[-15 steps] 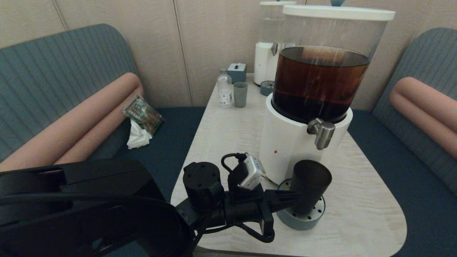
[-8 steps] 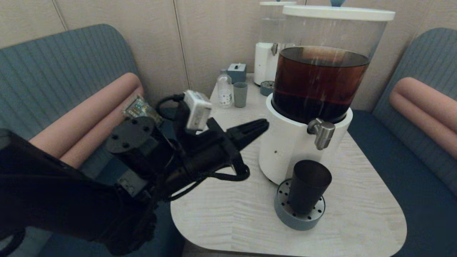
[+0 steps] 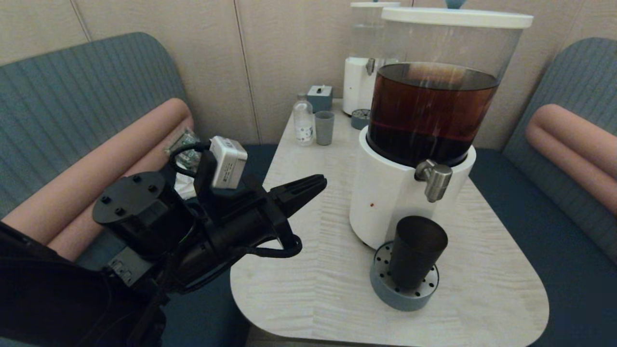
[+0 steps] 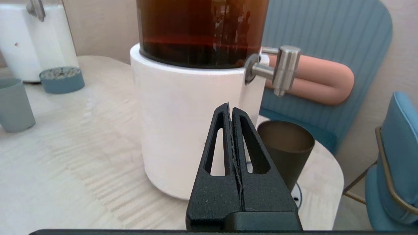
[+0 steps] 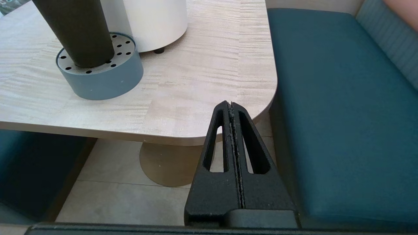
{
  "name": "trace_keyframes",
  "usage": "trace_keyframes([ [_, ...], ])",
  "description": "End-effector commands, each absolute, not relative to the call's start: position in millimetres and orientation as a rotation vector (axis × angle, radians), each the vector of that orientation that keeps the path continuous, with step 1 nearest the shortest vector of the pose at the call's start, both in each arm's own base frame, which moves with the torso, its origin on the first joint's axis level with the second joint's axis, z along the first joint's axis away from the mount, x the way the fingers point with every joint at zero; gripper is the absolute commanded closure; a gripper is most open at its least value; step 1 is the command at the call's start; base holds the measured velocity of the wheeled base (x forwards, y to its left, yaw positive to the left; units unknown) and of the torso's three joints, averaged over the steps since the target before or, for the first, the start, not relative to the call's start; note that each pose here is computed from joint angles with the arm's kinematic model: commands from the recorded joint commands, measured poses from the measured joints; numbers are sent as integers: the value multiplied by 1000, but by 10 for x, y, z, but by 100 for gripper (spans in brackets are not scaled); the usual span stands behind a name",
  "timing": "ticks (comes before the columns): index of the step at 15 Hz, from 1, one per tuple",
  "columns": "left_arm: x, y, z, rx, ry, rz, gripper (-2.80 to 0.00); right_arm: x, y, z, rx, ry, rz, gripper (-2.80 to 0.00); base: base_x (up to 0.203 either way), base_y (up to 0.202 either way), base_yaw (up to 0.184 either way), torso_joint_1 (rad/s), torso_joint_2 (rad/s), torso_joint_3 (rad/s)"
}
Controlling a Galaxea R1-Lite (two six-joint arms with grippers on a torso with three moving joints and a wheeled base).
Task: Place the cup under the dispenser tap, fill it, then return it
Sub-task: Turn on the faucet
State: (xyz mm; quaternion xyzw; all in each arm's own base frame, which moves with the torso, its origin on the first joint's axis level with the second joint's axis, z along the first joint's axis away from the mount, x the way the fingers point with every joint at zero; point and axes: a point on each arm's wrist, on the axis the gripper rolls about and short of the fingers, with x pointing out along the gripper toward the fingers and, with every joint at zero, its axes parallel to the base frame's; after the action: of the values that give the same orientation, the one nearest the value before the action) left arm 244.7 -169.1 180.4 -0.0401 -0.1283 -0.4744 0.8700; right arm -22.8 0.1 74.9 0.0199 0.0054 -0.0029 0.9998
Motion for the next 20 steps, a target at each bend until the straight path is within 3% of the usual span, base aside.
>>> trace_keyframes([
  [1, 2413, -1653, 1814, -87, -273, -975, 0, -227, 1, 749, 40, 12, -5, 0, 0, 0, 0, 0, 0, 0],
  [5, 2426, -1373, 1965, -115, -319, -753, 0, -227, 1, 749, 40, 12, -5, 0, 0, 0, 0, 0, 0, 0],
  [9, 2244, -765, 2305, -104, -434, -495, 0, -228, 1, 748, 40, 11, -6, 0, 0, 0, 0, 0, 0, 0],
  [14, 1360, -169, 2558, -49, -516, -274, 0, -228, 1, 748, 40, 11, -5, 0, 0, 0, 0, 0, 0, 0],
  [20, 287, -40, 2335, -20, -573, -191, 0, -227, 1, 749, 40, 12, -6, 0, 0, 0, 0, 0, 0, 0],
])
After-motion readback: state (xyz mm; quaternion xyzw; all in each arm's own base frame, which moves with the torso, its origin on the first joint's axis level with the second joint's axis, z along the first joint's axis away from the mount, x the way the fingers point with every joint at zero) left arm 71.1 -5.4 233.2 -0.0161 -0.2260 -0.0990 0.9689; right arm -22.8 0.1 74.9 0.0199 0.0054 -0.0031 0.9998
